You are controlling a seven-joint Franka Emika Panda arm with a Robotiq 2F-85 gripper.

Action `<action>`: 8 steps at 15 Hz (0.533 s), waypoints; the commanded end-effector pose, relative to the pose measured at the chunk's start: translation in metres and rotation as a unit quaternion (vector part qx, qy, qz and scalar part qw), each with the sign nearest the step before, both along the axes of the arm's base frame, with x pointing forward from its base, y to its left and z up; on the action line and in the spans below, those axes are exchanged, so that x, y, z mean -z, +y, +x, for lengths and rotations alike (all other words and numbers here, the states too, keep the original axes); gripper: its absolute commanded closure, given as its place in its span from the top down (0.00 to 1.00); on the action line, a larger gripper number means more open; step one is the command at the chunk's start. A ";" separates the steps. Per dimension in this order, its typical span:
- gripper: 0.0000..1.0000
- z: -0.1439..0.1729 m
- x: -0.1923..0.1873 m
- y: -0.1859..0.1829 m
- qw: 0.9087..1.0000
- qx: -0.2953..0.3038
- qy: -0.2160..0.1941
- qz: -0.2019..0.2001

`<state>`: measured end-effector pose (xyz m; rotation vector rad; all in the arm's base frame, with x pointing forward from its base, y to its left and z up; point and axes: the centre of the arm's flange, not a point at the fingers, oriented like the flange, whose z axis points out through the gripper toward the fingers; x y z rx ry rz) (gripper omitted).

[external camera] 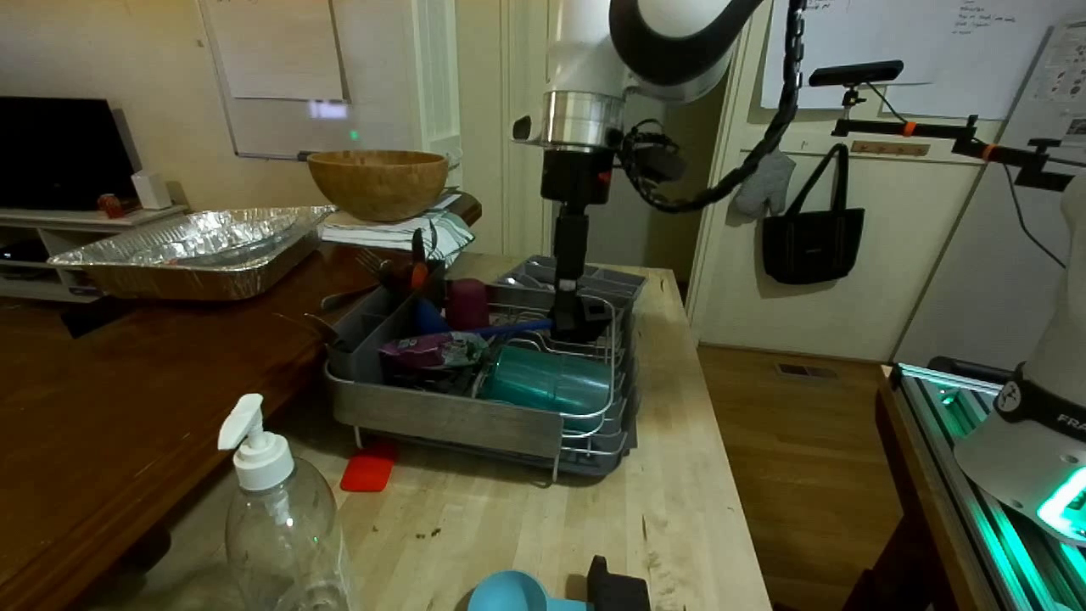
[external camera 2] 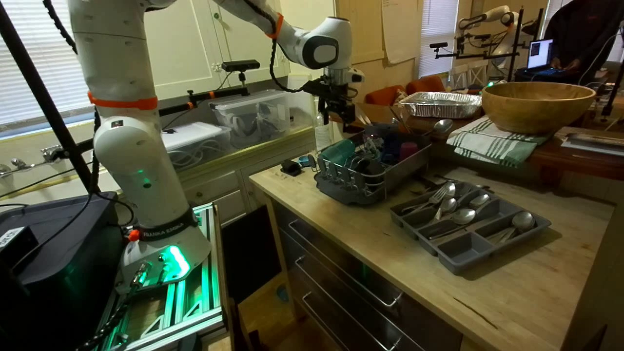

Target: Put the green cup upside down then remove the sachet from the dish rack and put it on the right side of the counter.

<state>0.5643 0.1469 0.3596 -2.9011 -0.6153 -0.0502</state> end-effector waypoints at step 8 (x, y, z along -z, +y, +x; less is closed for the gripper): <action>1.00 0.024 0.038 0.029 0.999 0.025 0.007 -0.030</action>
